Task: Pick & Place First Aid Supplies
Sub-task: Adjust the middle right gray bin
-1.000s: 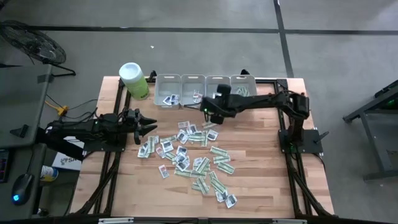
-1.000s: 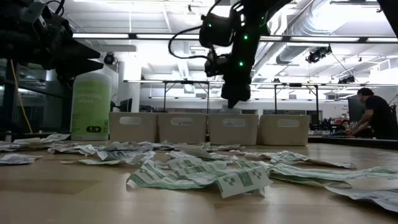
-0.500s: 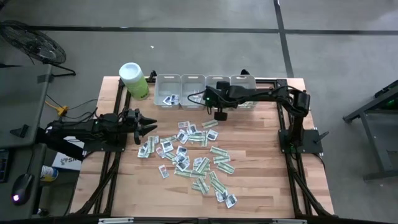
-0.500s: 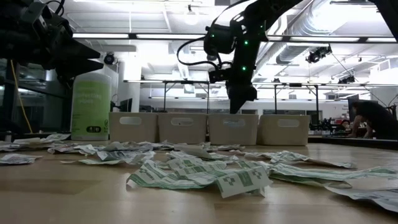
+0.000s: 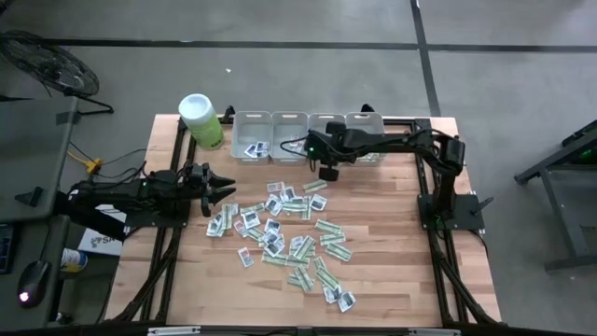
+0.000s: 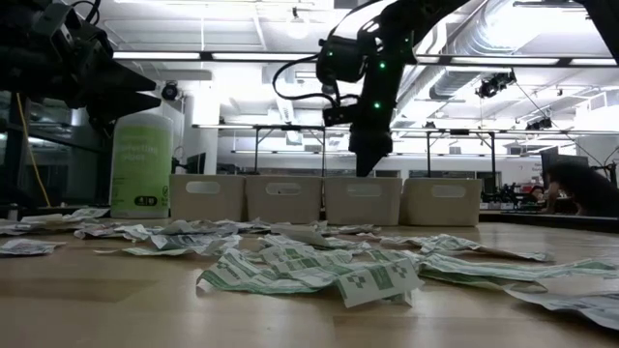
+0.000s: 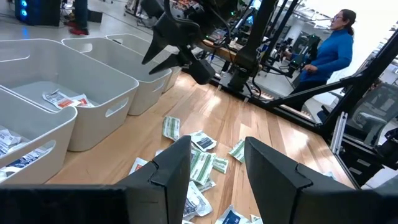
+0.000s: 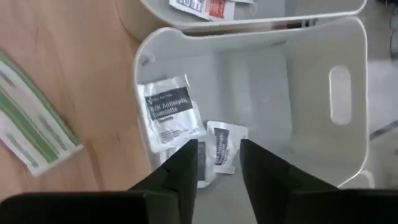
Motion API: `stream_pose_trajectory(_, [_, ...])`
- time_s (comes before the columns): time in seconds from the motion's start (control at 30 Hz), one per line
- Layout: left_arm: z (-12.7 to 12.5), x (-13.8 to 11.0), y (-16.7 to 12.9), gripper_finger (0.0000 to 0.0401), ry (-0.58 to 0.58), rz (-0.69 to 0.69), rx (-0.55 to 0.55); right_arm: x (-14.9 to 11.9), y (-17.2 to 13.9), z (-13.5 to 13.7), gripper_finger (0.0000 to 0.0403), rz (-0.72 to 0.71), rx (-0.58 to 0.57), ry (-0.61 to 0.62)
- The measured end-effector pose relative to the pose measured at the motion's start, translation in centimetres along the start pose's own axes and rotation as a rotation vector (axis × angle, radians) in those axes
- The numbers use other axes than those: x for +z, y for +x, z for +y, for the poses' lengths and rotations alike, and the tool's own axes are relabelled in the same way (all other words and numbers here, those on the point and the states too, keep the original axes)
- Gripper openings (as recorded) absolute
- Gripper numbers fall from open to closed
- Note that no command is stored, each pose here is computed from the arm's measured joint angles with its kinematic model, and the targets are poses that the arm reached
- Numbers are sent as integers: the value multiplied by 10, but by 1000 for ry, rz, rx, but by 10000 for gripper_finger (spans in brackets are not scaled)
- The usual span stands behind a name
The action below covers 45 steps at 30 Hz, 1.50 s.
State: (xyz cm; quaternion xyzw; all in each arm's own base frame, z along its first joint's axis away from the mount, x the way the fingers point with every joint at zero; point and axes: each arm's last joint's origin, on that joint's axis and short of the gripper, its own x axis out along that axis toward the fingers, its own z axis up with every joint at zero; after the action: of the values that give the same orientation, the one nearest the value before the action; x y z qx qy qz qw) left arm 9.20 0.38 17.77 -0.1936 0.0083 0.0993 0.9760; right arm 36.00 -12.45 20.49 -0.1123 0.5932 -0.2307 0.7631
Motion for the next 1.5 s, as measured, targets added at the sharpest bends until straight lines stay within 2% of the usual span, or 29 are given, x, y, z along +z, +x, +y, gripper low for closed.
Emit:
stream_pose_trajectory(0.3, [0, 0, 0, 150, 0, 0, 0, 5, -15, 22, 118, -39, 38, 261])
stream_pose_trajectory(0.5, [0, 0, 0, 150, 0, 0, 0, 11, -27, 39, 119, -103, 129, 279])
stream_pose_trajectory(0.77, [0, 0, 0, 150, 0, 0, 0, 11, -28, 33, 119, -98, -150, 120])
stream_pose_trajectory(0.87, [0, 0, 0, 150, 0, 0, 0, 11, -30, 32, 119, -96, -216, 119])
stream_pose_trajectory(1.17, [0, 0, 0, 150, 0, 0, 0, 10, -69, 56, 119, -205, 67, 90])
stream_pose_trajectory(1.37, [0, 0, 0, 150, 0, 0, 0, 12, -78, 75, 119, -237, 491, 35])
stream_pose_trajectory(1.43, [0, 0, 0, 150, 0, 0, -1, 11, -77, 78, 119, -237, 570, 23])
stream_pose_trajectory(1.5, [0, 0, 0, 150, 0, 0, 0, 7, -71, 81, 119, -233, 597, 2])
